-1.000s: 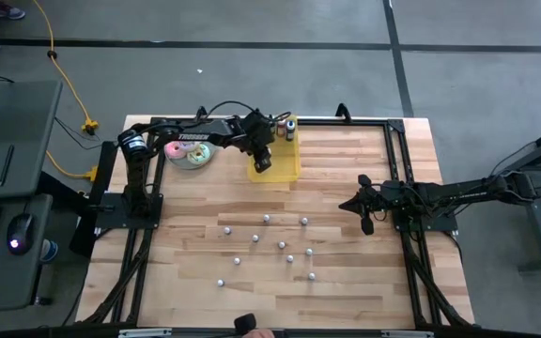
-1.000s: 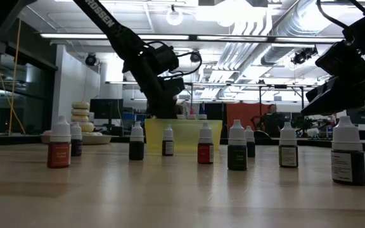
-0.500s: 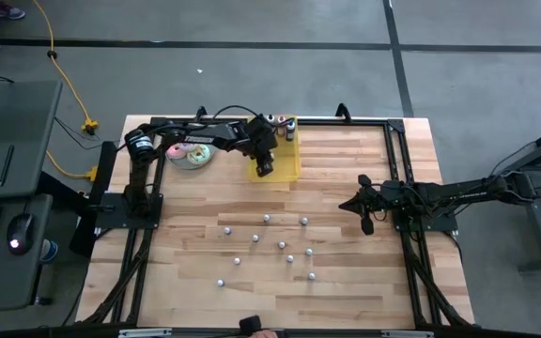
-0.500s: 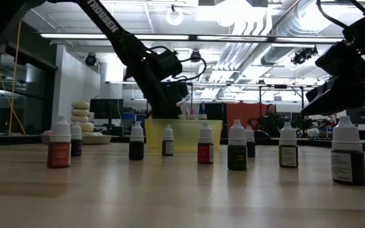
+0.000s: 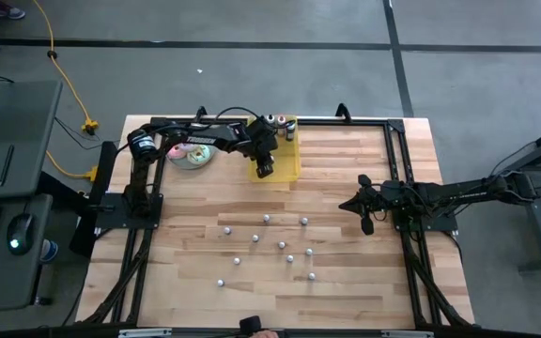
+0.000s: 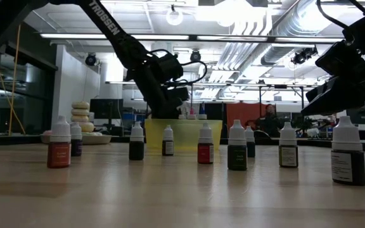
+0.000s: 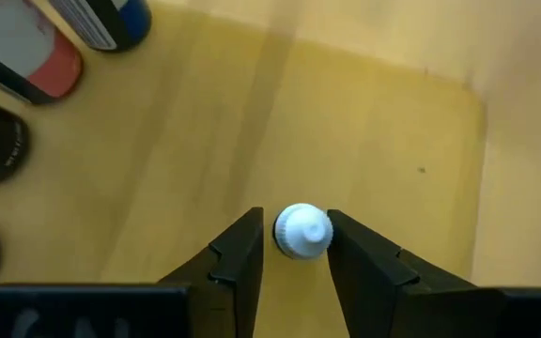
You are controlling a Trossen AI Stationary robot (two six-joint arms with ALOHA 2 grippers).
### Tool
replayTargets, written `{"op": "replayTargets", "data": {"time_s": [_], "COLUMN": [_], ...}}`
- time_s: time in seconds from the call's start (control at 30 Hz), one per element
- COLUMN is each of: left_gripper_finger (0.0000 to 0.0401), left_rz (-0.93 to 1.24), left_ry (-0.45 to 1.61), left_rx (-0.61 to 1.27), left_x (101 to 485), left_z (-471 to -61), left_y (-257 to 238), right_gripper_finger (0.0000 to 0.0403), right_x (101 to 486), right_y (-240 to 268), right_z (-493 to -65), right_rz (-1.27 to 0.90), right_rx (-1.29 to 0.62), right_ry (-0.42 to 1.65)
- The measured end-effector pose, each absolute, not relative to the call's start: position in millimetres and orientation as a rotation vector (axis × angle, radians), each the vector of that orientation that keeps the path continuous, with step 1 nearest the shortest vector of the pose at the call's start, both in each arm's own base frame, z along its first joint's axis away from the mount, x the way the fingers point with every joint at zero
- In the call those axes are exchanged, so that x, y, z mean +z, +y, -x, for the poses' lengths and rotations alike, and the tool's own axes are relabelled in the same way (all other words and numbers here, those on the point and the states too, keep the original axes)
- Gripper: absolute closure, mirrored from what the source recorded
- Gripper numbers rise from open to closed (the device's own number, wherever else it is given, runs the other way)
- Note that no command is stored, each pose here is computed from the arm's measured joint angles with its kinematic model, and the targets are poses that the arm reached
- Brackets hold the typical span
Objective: Pick & Place food coloring
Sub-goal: Put the right small black food coloring bottle into the yellow bin, then put the small blue food coloring bottle into the yellow bin
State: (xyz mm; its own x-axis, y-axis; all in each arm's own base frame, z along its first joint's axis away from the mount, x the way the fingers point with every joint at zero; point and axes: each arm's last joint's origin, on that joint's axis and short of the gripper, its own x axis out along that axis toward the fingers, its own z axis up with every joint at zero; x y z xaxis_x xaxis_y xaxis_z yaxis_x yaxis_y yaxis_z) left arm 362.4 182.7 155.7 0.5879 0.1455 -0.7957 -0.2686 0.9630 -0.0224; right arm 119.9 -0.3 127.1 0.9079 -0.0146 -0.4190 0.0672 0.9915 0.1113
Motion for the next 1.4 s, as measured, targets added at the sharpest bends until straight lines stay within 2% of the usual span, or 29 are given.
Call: {"op": "replayTargets", "data": {"time_s": [0.47, 0.83, 1.1, 1.4], "left_gripper_finger": [0.0278, 0.0175, 0.0160, 0.0160], "left_rz": [0.154, 0.176, 0.131, 0.108], "left_ry": [0.895, 0.842, 0.778, 0.749], "left_rx": [0.231, 0.265, 0.364, 0.373], "left_x": [157, 169, 216, 299], "left_z": [-363, -363, -349, -341], "left_y": [183, 183, 179, 161], "right_gripper_finger": [0.0402, 0.0402, 0.0402, 0.0402], "right_x": [127, 127, 127, 127], "right_y": [0, 0, 0, 0], "right_z": [-120, -120, -120, -120], "right_rz": [-0.124, -0.124, -0.124, -0.124], "right_rx": [-0.042, -0.042, -0.043, -0.042], "right_ry": [0.431, 0.431, 0.431, 0.431]}}
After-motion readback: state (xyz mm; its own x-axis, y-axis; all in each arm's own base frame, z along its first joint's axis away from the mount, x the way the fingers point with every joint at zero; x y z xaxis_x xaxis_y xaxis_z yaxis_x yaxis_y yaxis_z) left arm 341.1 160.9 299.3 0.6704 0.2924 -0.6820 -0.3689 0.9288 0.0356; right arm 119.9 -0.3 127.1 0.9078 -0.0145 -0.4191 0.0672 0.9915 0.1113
